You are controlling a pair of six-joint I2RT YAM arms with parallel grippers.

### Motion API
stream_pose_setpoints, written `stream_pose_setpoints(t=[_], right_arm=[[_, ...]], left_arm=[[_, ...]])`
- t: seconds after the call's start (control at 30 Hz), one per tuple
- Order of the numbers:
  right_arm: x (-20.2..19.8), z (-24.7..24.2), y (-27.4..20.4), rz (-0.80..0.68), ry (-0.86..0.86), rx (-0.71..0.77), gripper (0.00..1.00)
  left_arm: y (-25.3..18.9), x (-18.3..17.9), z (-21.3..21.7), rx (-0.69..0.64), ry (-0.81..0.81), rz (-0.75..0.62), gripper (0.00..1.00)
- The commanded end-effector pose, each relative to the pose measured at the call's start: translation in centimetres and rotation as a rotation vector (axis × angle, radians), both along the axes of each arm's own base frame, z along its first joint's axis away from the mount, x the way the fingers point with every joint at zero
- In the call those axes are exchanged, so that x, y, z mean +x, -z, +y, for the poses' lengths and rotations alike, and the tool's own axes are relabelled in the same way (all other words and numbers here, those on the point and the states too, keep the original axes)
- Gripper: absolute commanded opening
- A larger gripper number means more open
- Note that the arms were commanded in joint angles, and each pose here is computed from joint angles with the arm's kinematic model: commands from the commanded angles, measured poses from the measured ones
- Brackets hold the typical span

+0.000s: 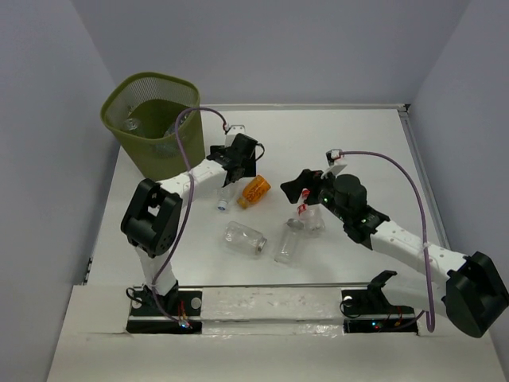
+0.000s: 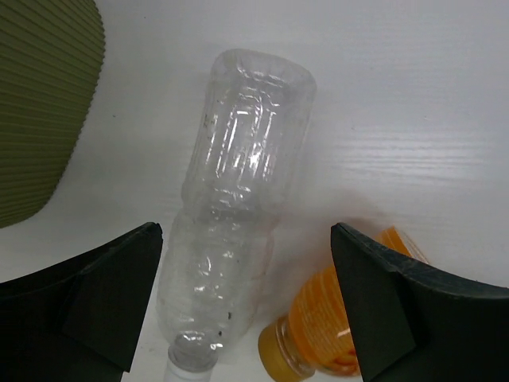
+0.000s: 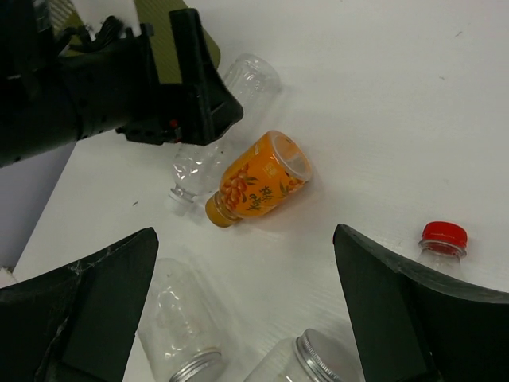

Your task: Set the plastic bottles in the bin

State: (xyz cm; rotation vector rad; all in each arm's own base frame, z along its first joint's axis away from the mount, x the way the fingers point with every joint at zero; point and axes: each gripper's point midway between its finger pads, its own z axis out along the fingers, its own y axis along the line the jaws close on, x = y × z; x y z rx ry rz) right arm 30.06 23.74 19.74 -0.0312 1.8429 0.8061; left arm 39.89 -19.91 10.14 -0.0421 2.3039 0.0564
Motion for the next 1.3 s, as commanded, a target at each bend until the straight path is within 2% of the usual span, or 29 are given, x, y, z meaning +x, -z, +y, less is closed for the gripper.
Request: stream_pose_setpoints(t=[0.0,0.27,0.37,0.4,0.43,0.57,0.67,0.77,0.8,0.9,1.0,1.1,1.27], right_arm=[[-0.5,1.3,-1.9,-0.060,-0.073,0.052,0.97],[0.5,3.3,-1.1,0.013,-0.102,0.104,0.98],[1.5,4.7,-0.1,0.077,-0.103,0.148,0.99],[1.7,5.1,0.1,0.105,-0.099,0.181,0.99],[2.2,5.6,1.7,0.146,-0.094,0.175,0.99],[3.5,7.9,3.7,0.237,-0.117,0.226,1.00],[4.8,8.6,5.1,0.279,-0.085,0.243,1.00],[6.0,8.8,6.4,0.303,-0.041,0.230,1.00],[6.3,8.9,6.7,0.309,-0.034,0.225,1.00],[7.3,9.5,8.0,0.343,-0.015,0.217,1.00],[8.1,10.3,8.2,0.350,-0.021,0.228,1.00],[8.3,11.3,9.0,0.378,-0.050,0.235,1.00],[9.0,11.8,11.2,0.424,-0.032,0.228,1.00]], left_arm=[[-1.4,4.5,2.1,0.040,-0.093,-0.095,0.99],[2.1,7.2,0.9,0.004,-0.023,-0.017,0.98],[2.3,7.6,0.5,-0.011,-0.013,-0.019,0.90],[2.1,7.8,0.5,-0.021,-0.008,-0.023,0.77],[2.0,7.8,0.5,-0.026,-0.012,-0.027,0.70],[0.4,7.9,0.4,-0.056,-0.005,-0.061,0.57],[-2.2,7.7,0.1,-0.096,0.002,-0.107,0.56],[-7.6,7.1,-0.5,-0.172,0.032,-0.193,0.52],[-7.6,7.0,-0.7,-0.181,0.037,-0.191,0.52],[-14.4,5.4,-1.9,-0.280,0.101,-0.313,0.52],[-18.5,4.1,-2.0,-0.334,0.132,-0.392,0.52],[-24.9,1.6,-0.5,-0.393,0.143,-0.537,0.52],[-30.7,0.6,4.4,-0.417,0.054,-0.678,0.52]])
